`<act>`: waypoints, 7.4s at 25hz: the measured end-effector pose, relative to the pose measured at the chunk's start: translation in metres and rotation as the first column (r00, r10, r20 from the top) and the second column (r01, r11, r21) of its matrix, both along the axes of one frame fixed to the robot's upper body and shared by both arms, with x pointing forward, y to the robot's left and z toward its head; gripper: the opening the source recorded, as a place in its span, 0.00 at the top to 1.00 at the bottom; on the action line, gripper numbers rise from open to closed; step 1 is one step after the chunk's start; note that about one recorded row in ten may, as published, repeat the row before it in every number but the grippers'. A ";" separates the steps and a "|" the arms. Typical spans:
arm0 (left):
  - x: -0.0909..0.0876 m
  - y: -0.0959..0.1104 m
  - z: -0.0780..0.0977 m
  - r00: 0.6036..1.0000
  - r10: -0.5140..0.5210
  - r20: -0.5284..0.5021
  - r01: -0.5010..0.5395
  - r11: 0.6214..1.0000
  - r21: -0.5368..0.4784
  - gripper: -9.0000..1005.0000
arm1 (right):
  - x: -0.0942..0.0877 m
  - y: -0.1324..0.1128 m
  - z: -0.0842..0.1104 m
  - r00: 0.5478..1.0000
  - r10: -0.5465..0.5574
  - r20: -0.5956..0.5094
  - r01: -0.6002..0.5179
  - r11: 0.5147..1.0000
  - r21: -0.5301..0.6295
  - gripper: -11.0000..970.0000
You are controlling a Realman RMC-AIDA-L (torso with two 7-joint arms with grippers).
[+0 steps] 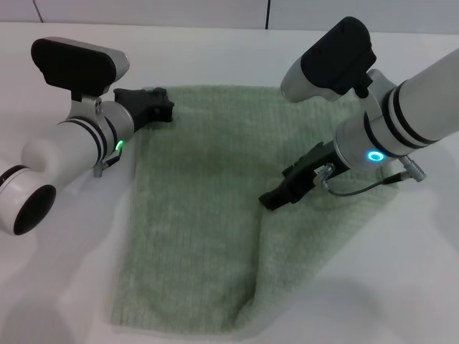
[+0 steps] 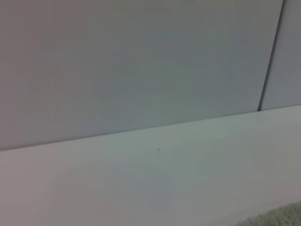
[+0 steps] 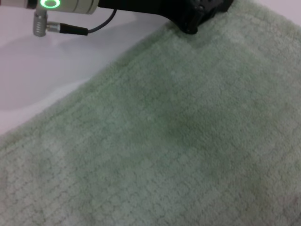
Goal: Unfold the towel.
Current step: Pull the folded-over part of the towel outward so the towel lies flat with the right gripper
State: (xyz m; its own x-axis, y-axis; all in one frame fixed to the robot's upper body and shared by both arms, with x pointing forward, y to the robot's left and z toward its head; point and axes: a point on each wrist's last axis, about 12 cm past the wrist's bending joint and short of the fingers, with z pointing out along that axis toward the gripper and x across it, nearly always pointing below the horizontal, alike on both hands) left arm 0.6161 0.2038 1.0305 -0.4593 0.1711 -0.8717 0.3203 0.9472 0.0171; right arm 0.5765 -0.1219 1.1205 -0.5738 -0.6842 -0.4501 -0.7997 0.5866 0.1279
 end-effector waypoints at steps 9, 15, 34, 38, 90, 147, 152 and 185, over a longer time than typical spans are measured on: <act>-0.001 0.001 -0.001 1.000 0.001 -0.001 -0.001 1.000 0.001 0.99 | 0.000 0.000 0.001 1.000 0.003 -0.002 -0.003 1.000 -0.002 0.45; -0.001 0.000 -0.001 1.000 0.000 -0.001 0.000 1.000 0.001 0.99 | 0.001 0.001 0.002 1.000 0.011 0.001 -0.011 1.000 -0.008 0.62; 0.000 0.002 -0.001 1.000 0.003 0.001 -0.003 1.000 0.003 0.99 | -0.006 0.005 0.021 0.997 0.067 0.039 -0.068 0.998 0.008 0.89; 0.000 0.002 -0.001 1.000 0.003 0.001 -0.003 1.000 0.003 0.99 | -0.016 0.006 0.035 0.993 0.104 0.062 -0.106 0.994 0.021 0.89; -0.001 0.003 -0.001 1.000 0.003 0.009 -0.003 1.000 0.011 0.99 | -0.035 0.013 0.030 0.969 0.200 0.148 -0.191 0.979 -0.071 0.47; 0.000 0.005 0.000 1.000 0.015 0.009 -0.015 1.000 0.005 0.99 | -0.009 0.021 0.006 0.985 0.168 0.045 -0.161 0.978 -0.132 0.89; -0.001 0.007 -0.002 1.000 0.018 0.006 -0.018 1.000 0.006 0.99 | -0.019 0.022 0.022 0.977 0.199 0.073 -0.189 0.974 -0.127 0.89; -0.004 0.007 -0.004 1.000 0.009 0.000 -0.009 1.000 0.017 0.99 | -0.091 0.000 0.093 0.945 0.232 0.229 -0.174 0.953 -0.247 0.87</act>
